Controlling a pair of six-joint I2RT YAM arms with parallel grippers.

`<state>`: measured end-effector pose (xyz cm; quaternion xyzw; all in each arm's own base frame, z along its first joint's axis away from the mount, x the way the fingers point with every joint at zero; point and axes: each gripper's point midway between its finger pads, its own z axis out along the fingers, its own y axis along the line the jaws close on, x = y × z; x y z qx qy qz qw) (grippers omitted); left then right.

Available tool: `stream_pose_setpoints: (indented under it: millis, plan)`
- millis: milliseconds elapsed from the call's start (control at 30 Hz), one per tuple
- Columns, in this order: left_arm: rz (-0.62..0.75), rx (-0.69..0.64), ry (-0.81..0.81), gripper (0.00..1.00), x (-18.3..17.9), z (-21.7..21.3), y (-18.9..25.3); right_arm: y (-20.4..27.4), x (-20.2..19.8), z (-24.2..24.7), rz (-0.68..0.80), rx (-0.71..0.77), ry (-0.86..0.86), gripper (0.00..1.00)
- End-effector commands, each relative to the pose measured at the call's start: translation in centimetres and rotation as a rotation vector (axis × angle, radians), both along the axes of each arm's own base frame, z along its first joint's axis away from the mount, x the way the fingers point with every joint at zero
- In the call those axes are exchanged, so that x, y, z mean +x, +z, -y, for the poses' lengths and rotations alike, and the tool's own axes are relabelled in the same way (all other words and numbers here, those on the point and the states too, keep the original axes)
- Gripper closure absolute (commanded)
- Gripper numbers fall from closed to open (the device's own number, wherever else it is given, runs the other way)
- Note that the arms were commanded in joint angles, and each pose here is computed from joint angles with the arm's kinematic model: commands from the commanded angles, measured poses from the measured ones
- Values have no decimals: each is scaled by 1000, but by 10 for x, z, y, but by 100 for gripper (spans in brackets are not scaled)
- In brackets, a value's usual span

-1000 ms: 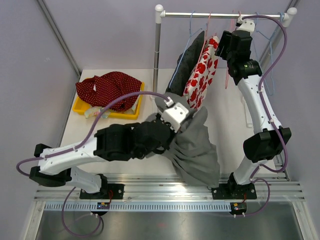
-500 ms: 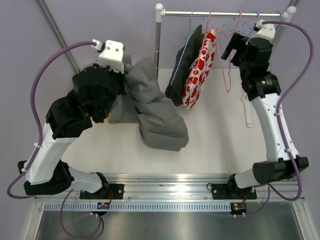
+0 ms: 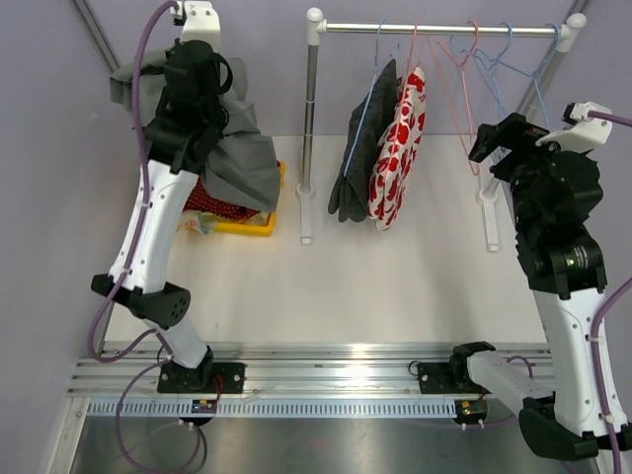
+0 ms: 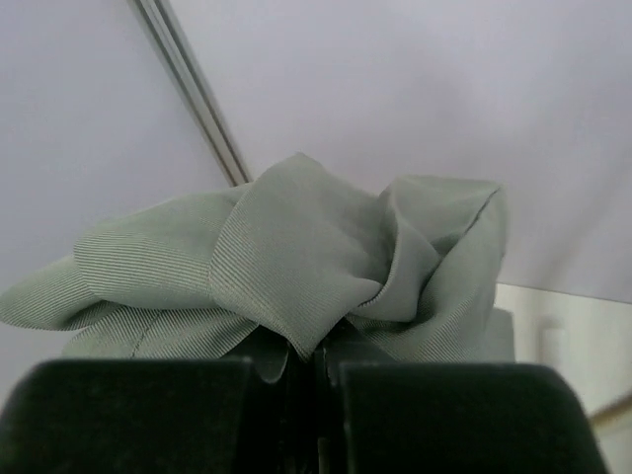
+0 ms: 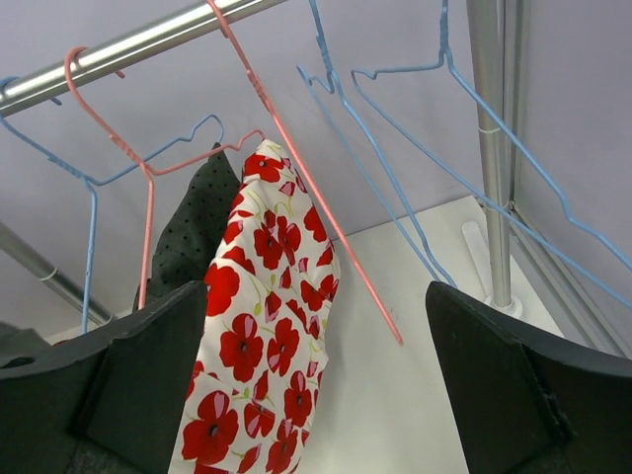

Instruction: Remove the skirt from the hanger

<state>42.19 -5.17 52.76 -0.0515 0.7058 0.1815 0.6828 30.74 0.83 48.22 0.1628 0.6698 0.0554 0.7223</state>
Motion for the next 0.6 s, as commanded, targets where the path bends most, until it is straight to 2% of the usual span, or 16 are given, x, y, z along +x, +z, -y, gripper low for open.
stream_pose_setpoints:
  millis: [0,33,67,133,167,200,233,300,400,433,533,567]
  plan:
    - [-5,2,60,100,32,-20,-18,-6,-10,-6,11,38,39,0]
    - [-28,-13,65,100,38,-21,-32,-6,-16,-8,15,42,52,1]
    - [-95,2,82,100,50,-24,-71,-7,-18,-9,15,55,58,0]
    - [-114,-49,72,100,54,-26,-97,-9,-22,-16,13,68,96,0]
    - [-183,-51,61,97,60,-25,-136,-8,-24,-20,19,84,123,1]
    - [-218,-70,45,91,63,-23,-155,-9,-27,-23,22,90,139,1]
    - [-253,-134,14,91,69,-21,-177,-3,-32,-24,49,95,155,1]
    - [-365,-167,21,91,72,-23,-229,-1,-37,-33,70,92,211,1]
    - [-452,-228,11,89,75,-23,-273,9,-40,-41,90,55,259,1]
    - [-481,-246,-14,79,77,-18,-286,7,-39,-43,71,42,272,0]
    - [-527,-351,-118,66,80,-11,-302,14,-29,-57,55,12,345,1]
    - [-516,-375,-140,42,79,-10,-297,17,-28,-63,58,5,375,1]
